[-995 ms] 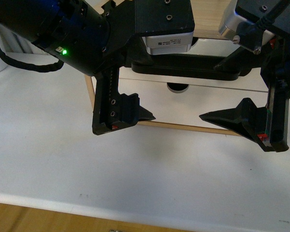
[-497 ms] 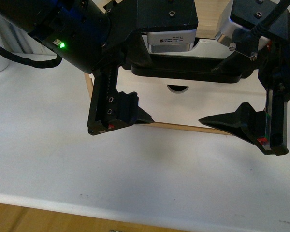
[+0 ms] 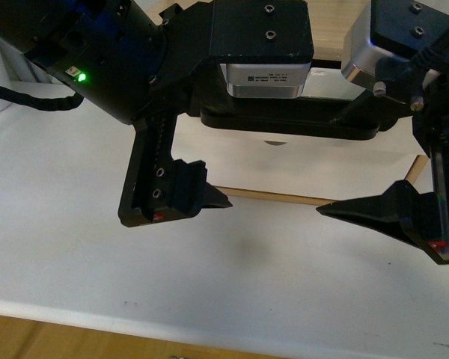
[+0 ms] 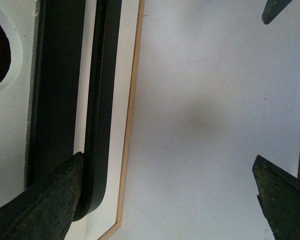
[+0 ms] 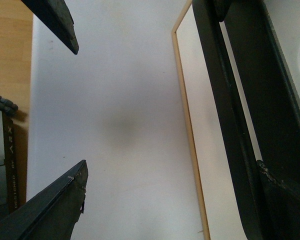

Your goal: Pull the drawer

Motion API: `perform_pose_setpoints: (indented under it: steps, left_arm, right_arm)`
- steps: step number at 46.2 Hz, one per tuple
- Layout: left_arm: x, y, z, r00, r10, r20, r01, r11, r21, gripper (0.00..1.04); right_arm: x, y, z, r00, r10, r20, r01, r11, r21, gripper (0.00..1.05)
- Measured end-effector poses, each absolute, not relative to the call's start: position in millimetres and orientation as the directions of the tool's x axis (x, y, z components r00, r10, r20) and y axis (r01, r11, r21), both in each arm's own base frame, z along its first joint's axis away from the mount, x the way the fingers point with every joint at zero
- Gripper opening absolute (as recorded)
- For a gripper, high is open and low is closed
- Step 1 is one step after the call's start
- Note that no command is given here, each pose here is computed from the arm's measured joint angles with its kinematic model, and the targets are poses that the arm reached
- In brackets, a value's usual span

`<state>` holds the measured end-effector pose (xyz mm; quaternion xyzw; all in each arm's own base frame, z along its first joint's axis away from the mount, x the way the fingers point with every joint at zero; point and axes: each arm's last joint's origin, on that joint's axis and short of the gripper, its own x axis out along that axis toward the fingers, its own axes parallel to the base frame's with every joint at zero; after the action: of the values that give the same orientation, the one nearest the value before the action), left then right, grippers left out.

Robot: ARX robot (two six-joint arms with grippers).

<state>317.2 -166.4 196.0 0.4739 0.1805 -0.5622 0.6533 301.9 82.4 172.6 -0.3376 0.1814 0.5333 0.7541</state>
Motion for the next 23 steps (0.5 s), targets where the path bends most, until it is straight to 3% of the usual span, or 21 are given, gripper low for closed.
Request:
perform_pose_setpoints:
  steps: [8, 23]
  left_arm:
    - [301.4, -167.1, 197.3, 0.294, -0.553, -0.780, 0.904, -0.105, 0.415, 0.99]
    - [262.3, -164.8, 198.1, 0.296, -0.554, -0.778, 0.895, -0.125, 0.429, 0.99]
  right_arm:
    - [287.2, 80.3, 174.7, 0.328, 0.688, -0.647, -0.940, 0.171, -0.294, 0.96]
    - [250.4, 77.3, 170.5, 0.323, 0.706, -0.630, -0.940, 0.162, -0.301, 0.96]
